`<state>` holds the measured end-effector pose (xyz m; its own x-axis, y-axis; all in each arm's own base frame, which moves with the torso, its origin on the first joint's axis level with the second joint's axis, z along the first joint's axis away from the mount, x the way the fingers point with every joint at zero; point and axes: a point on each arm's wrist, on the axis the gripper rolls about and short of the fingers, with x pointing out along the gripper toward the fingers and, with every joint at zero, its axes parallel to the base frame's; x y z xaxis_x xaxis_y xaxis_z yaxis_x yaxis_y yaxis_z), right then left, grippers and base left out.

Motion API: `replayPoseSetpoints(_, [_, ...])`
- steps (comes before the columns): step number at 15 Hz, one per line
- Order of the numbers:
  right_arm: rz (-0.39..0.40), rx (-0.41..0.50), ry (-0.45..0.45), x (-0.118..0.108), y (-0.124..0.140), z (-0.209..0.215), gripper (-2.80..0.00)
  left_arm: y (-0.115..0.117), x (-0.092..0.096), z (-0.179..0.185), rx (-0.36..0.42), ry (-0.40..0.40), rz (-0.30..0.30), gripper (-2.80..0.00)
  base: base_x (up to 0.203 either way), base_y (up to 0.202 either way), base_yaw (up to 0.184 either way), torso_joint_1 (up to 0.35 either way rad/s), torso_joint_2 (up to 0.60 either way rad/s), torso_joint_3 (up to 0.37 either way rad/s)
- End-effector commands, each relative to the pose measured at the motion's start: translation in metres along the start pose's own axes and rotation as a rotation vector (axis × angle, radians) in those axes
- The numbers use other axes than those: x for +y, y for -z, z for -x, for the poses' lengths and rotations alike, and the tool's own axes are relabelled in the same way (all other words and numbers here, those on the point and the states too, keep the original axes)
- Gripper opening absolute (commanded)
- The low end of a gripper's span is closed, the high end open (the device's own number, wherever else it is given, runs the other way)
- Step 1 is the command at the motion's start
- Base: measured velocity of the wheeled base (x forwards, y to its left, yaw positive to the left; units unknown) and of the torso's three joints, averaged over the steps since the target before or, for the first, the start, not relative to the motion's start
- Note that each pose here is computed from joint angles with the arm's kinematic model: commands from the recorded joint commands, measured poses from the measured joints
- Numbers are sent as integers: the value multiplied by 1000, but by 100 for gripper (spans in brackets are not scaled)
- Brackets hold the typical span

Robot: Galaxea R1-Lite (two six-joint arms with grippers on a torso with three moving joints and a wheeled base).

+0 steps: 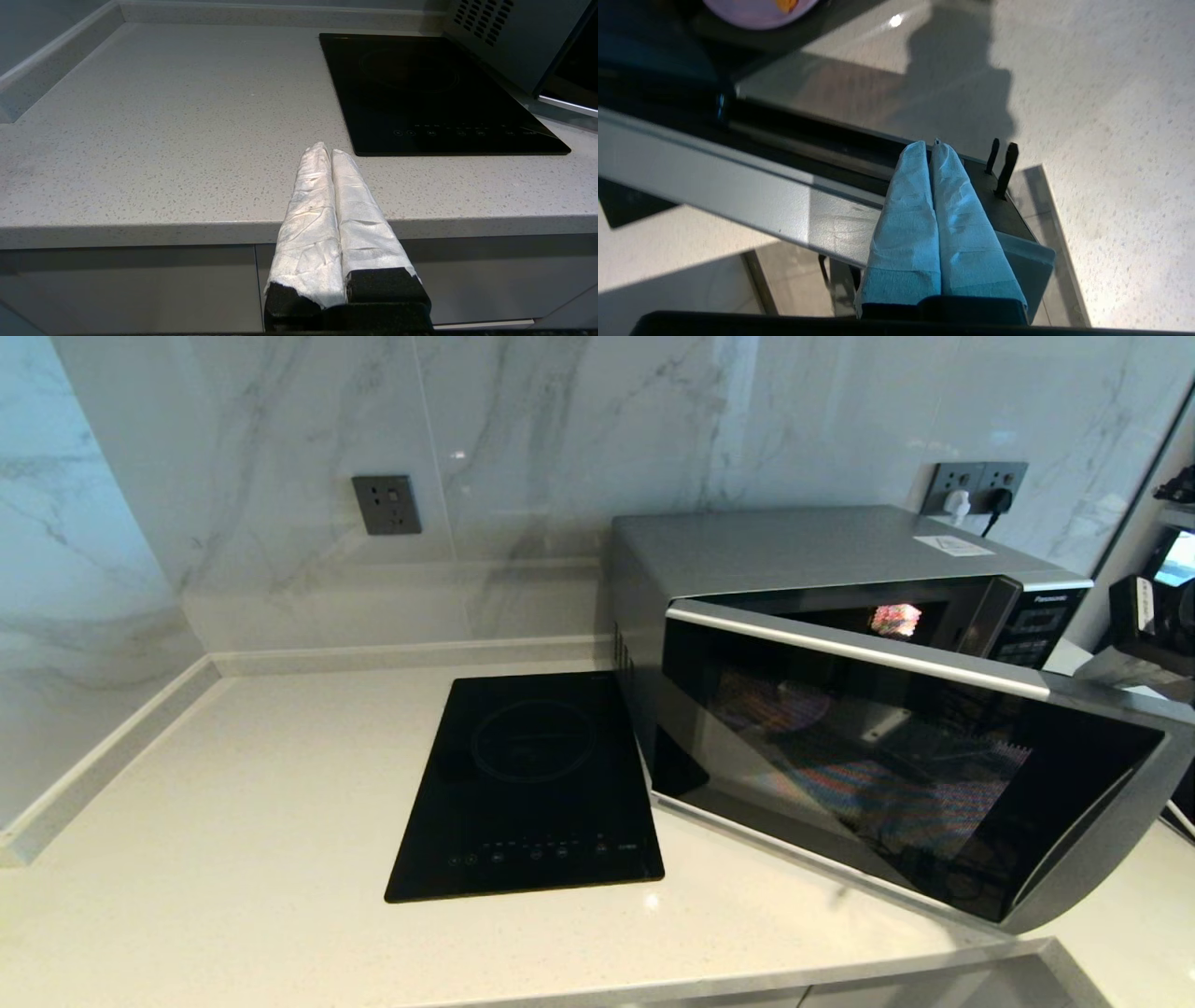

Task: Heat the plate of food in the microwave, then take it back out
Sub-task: Open the microwave oven

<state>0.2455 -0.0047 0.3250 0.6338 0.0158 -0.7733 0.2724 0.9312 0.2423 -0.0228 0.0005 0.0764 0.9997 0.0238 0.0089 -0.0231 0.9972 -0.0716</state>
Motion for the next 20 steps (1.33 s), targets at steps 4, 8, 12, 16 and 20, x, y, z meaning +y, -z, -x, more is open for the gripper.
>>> replayPoseSetpoints(4, [104,88,-120,19,56,44,-280,0,0,0,1,-1,1,-280,0,0,0,0,0,0])
replayPoseSetpoints(8, [124,126,-175,24,80,60,-280,0,0,0,1,-1,1,-280,0,0,0,0,0,0])
replayPoseSetpoints(12, [161,181,-189,30,92,56,-280,0,0,0,1,-1,1,-280,0,0,0,0,0,0])
replayPoseSetpoints(16, [248,266,-272,57,113,56,-280,0,0,0,1,-1,1,-280,0,0,0,0,0,0])
replayPoseSetpoints(20, [287,340,-313,94,130,43,-280,0,0,0,1,-1,1,-280,0,0,0,0,0,0])
